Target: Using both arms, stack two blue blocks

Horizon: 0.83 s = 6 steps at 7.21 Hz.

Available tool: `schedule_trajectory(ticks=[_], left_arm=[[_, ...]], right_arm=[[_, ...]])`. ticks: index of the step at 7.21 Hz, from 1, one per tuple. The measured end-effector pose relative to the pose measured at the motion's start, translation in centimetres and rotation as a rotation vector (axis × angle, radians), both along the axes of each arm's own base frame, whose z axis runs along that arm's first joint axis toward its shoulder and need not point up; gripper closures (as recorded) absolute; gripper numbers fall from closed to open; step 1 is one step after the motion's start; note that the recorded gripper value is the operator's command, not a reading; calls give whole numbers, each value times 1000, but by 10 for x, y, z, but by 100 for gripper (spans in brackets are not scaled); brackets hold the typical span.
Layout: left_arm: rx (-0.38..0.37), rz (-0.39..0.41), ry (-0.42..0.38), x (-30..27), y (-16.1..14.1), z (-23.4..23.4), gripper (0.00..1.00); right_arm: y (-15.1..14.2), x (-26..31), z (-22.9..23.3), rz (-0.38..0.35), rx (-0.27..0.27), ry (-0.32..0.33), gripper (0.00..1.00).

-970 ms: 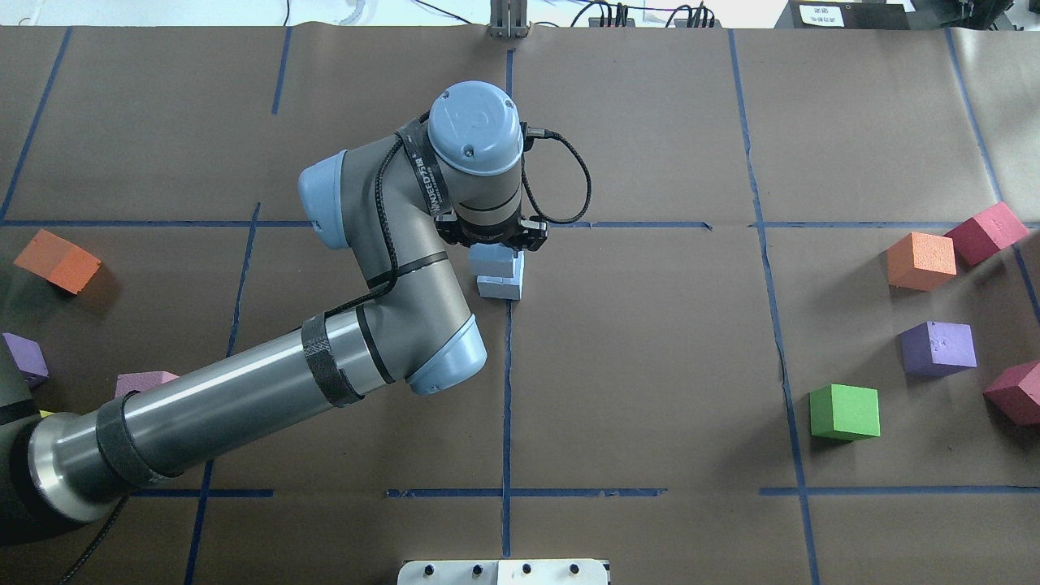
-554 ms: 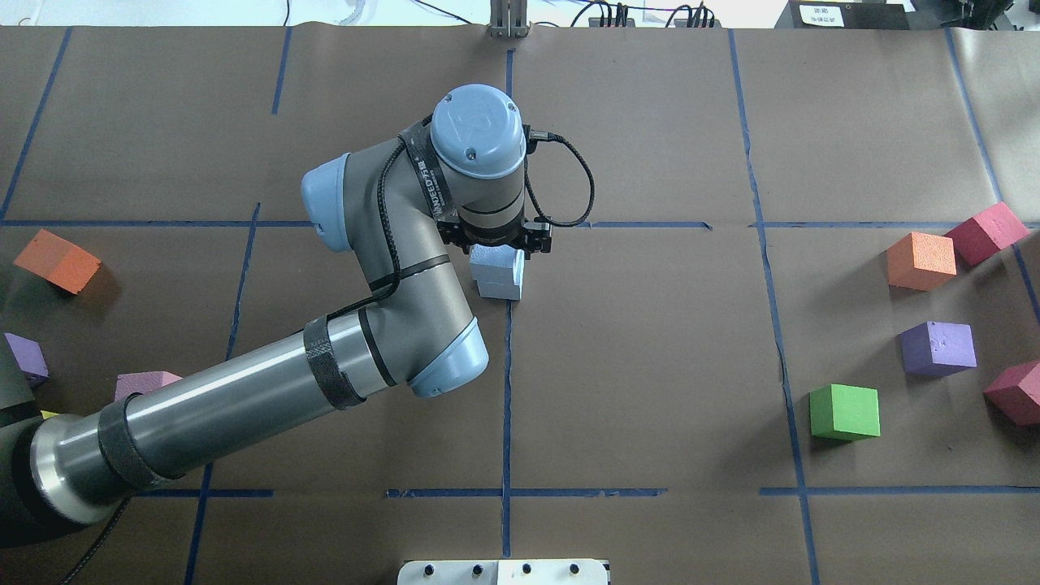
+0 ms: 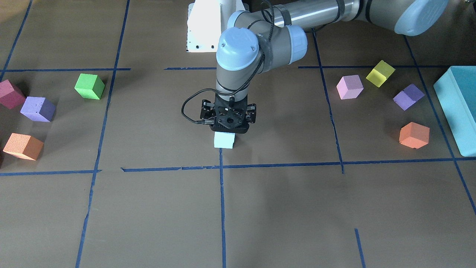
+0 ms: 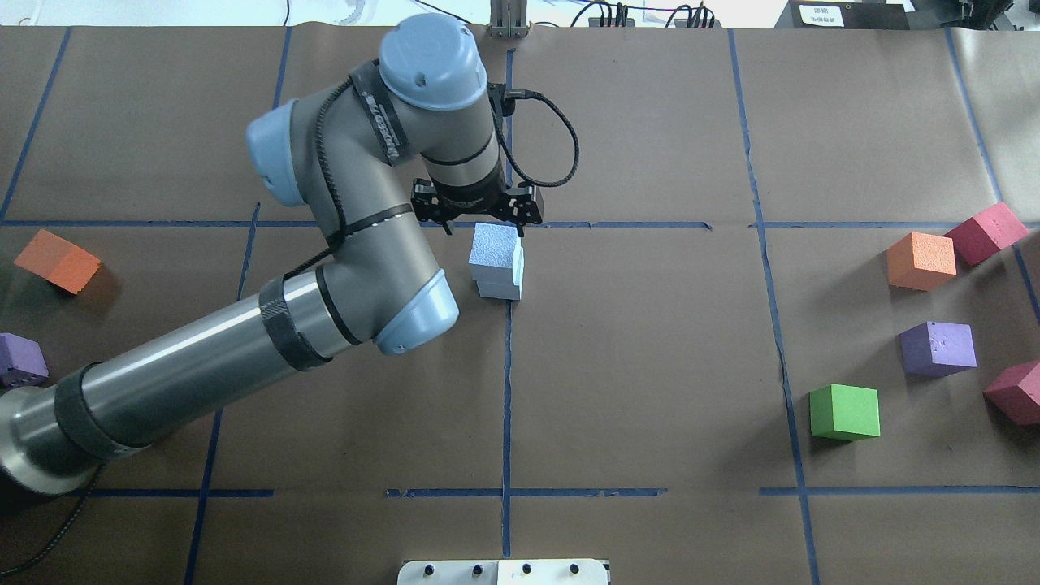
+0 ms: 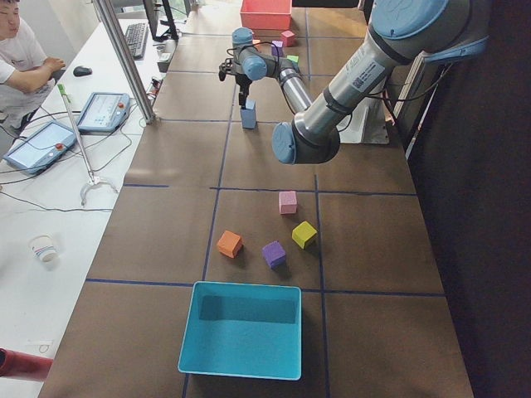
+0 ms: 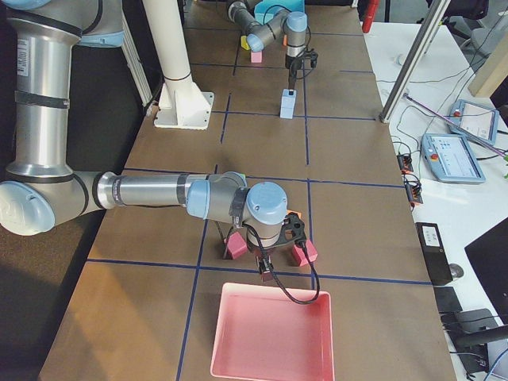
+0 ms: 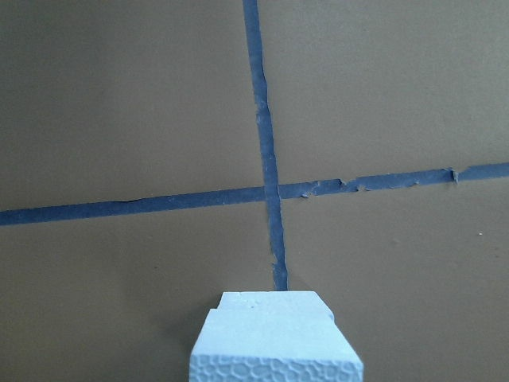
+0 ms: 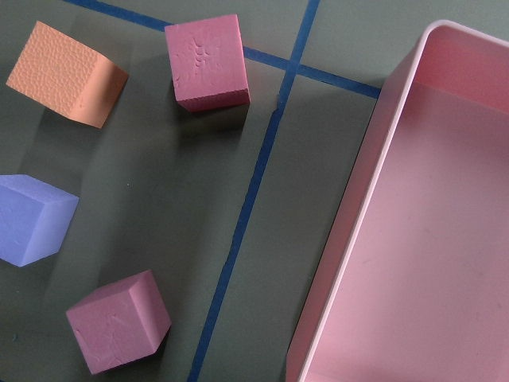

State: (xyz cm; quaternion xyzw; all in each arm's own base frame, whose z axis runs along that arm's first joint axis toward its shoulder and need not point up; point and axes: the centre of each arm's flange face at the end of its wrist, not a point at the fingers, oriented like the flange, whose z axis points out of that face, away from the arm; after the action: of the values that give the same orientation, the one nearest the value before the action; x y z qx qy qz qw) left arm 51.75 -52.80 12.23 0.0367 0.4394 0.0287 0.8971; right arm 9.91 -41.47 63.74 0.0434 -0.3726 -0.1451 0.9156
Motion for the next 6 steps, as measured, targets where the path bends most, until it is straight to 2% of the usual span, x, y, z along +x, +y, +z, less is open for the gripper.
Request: schedule_trajectory(ticks=[1,2,4,5,6], left_arm=[[35,26,-3,-41,-2,19,0],[92,54,-35,-89,-8,60,0],[197,140,-111,-225,-40,177,1],[213,174,-129,-306,-55,241,5],[203,187,-143,-384,-58,306,4]], right_arm=[[0,0,1,0,-2,0,0],[1,0,2,4,-9,0,1],[1,0,3,41,-46,6,1],[1,1,4,57,-63,11,1],[1,1,4,70,-76,15,1]])
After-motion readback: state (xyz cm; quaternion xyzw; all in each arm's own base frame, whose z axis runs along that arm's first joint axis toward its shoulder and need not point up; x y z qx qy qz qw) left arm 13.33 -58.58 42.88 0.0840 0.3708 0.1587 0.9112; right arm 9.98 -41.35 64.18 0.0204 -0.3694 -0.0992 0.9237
